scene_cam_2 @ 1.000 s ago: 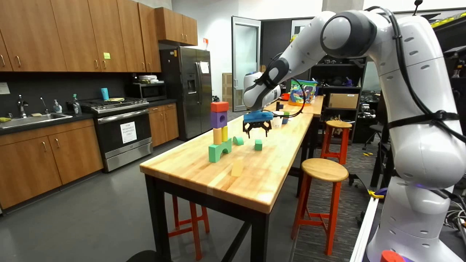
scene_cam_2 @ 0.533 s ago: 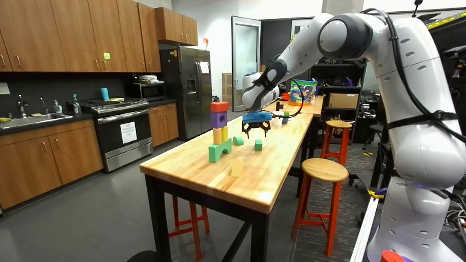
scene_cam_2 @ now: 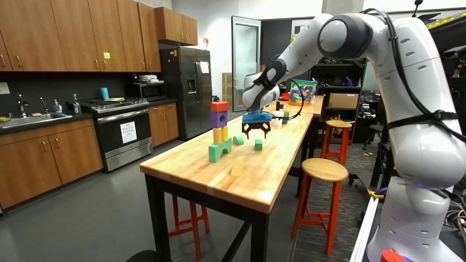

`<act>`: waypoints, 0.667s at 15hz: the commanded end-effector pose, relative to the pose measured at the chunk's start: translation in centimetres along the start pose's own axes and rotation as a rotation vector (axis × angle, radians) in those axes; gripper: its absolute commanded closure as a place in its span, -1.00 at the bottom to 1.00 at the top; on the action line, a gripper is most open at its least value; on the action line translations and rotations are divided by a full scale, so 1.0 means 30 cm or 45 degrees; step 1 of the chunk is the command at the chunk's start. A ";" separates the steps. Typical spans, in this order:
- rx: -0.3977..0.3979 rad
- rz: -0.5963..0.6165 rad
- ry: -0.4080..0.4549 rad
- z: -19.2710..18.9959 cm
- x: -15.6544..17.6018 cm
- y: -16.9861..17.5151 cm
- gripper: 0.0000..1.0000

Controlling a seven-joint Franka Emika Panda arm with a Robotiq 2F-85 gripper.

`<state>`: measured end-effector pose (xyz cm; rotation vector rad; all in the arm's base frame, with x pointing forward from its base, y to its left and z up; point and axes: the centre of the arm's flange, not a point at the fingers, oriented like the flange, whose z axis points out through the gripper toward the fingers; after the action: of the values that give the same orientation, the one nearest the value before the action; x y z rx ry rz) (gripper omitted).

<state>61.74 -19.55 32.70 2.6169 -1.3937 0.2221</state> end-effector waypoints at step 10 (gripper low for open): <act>0.023 0.100 0.000 0.043 0.018 0.081 -1.00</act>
<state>60.74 -21.41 31.99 2.5942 -1.4892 0.2425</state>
